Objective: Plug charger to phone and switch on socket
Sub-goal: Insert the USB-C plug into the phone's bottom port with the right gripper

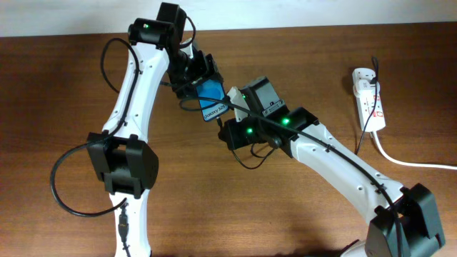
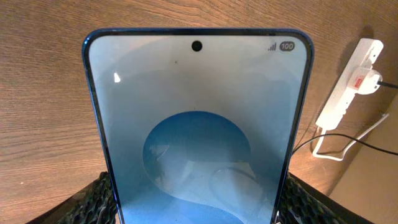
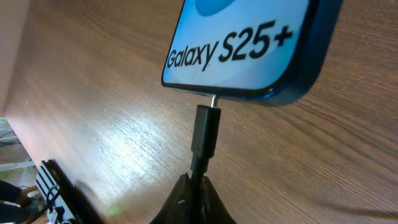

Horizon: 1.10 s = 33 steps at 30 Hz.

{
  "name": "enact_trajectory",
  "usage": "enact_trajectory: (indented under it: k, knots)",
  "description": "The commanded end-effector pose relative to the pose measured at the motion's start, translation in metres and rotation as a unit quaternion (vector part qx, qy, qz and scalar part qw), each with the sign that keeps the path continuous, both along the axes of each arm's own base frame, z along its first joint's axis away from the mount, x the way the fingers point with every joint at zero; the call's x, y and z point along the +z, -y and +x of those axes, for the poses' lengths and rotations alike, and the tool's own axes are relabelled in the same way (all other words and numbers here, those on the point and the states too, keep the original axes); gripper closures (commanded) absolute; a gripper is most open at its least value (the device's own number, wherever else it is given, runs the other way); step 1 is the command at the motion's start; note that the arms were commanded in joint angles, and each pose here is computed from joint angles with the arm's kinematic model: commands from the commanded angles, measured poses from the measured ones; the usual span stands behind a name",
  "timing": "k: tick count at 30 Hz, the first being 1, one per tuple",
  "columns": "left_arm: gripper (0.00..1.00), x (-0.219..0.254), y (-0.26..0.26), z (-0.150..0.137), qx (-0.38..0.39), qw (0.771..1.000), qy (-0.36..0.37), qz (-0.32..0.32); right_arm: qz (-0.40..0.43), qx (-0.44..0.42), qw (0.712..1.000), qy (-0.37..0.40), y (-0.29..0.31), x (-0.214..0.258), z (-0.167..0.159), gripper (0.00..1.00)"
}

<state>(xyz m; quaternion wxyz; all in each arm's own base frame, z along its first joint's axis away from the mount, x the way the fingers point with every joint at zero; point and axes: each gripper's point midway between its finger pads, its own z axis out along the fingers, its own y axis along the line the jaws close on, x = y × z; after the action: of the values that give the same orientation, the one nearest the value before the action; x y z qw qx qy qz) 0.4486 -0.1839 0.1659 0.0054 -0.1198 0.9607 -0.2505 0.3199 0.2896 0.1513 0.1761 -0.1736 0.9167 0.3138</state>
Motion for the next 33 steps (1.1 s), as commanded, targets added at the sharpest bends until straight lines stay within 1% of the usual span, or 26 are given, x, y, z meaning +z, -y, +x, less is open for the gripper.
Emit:
enact_trajectory:
  k: [1, 8, 13, 17, 33]
  knots:
    - [1.00, 0.0089, -0.0026, -0.0003, 0.000, 1.000, 0.012, 0.010, 0.007, 0.015, 1.000, 0.005, -0.0065, 0.0025, -0.0034, 0.96]
    - [1.00, 0.0089, -0.0025, -0.0002, 0.000, 1.000, 0.012, 0.010, 0.010, 0.017, 1.000, 0.003, -0.0067, 0.0030, -0.0039, 0.96]
    - [1.00, 0.0105, -0.0011, 0.0065, 0.001, 1.000, 0.027, 0.007, 0.007, 0.017, 1.000, -0.003, -0.0057, 0.0015, -0.0062, 0.96]
    - [1.00, 0.0092, -0.0037, 0.0071, 0.002, 0.999, 0.028, 0.015, 0.011, 0.020, 1.000, -0.004, -0.0067, 0.0023, -0.0068, 0.96]
    - [1.00, 0.0098, -0.0007, -0.0005, -0.001, 1.000, 0.011, 0.004, 0.007, 0.016, 1.000, -0.001, -0.0058, 0.0017, -0.0050, 0.96]
